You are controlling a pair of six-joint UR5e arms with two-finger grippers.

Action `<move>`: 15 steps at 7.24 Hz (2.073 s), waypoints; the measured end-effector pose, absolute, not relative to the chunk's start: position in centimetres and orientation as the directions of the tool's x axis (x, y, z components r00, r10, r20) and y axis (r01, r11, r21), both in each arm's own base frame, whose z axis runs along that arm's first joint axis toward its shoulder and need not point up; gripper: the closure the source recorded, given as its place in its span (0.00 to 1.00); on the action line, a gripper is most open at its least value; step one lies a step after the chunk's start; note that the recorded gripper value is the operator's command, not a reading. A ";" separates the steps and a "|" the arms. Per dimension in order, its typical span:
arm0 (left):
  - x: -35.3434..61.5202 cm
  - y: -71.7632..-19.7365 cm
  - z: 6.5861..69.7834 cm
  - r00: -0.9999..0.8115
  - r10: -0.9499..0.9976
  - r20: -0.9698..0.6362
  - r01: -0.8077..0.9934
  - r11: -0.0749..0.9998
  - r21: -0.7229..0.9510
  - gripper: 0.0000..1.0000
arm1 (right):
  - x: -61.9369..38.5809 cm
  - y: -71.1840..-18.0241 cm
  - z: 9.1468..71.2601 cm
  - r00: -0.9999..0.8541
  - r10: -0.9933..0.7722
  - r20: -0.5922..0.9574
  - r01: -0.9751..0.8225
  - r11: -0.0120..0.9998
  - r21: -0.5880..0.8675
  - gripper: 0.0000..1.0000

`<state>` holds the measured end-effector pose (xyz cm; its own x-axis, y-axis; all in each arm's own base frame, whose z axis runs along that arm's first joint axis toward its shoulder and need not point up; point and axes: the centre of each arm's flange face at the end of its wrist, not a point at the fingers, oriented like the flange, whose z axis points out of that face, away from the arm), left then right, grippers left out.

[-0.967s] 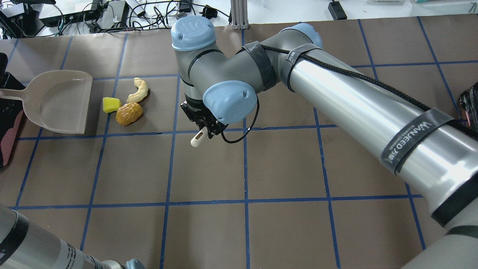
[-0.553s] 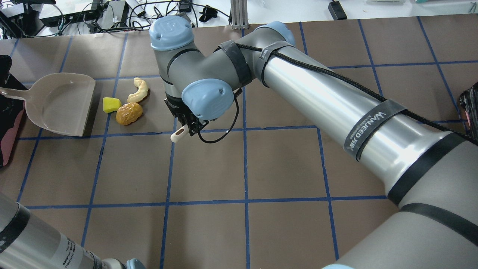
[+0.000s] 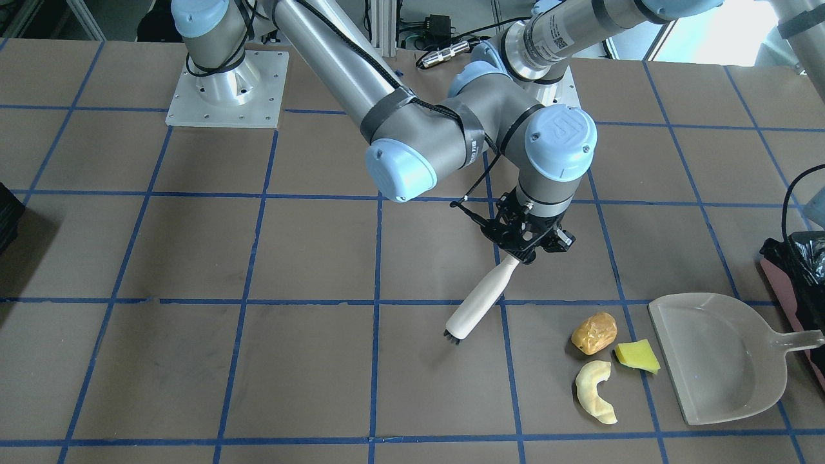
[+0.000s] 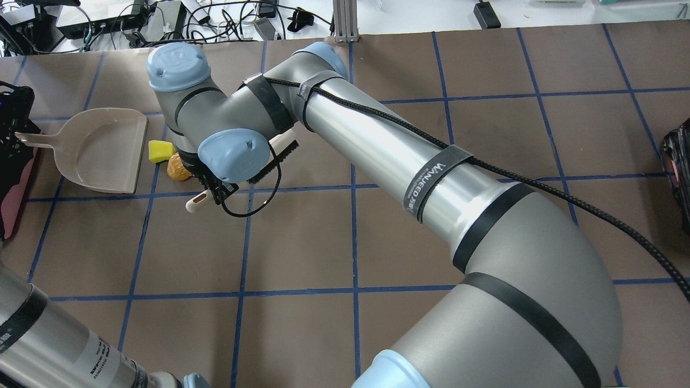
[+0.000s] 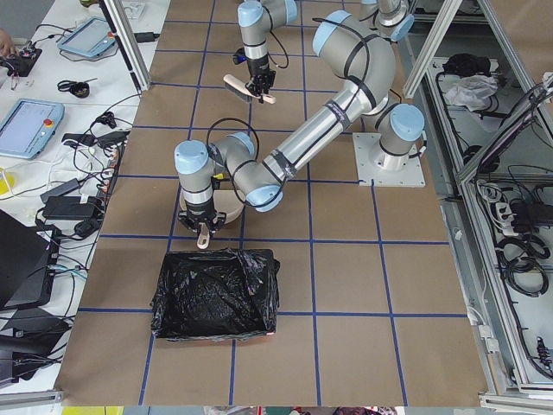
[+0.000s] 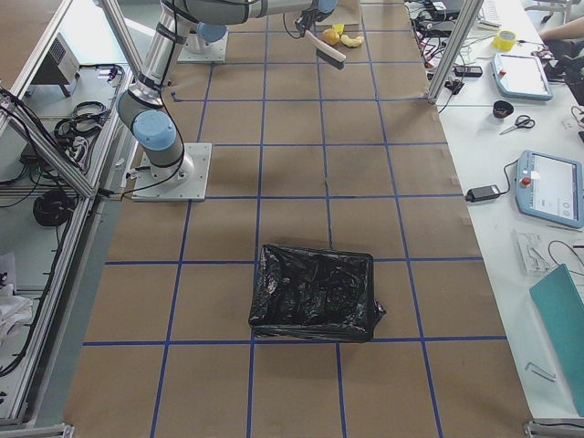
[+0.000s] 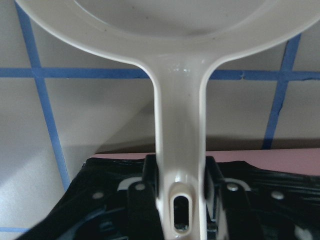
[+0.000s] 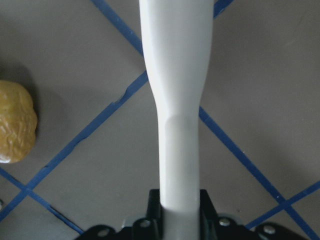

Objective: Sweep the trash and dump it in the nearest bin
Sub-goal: 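Move the brush with the right gripper behind the trash toward the dustpan, then sweep the trash into the dustpan with the right gripper's brush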

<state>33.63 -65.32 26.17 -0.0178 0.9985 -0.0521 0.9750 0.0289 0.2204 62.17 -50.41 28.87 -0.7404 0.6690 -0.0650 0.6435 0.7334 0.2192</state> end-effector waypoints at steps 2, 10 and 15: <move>33.1 -65.3 25.7 -0.023 0.999 -0.047 0.976 0.033 0.213 1.00 | 65.1 -50.6 28.1 -0.749 0.654 -0.107 0.614 0.746 0.258 1.00; 30.7 -65.0 25.1 -0.012 0.999 -0.032 0.979 0.018 0.204 1.00 | 72.2 -51.8 22.4 -0.809 0.511 -0.291 0.430 0.852 0.300 1.00; 30.6 -64.9 25.0 -0.014 0.999 -0.031 0.979 0.020 0.203 1.00 | 73.9 -51.4 21.4 -0.861 0.003 -0.508 -0.110 0.975 0.192 1.00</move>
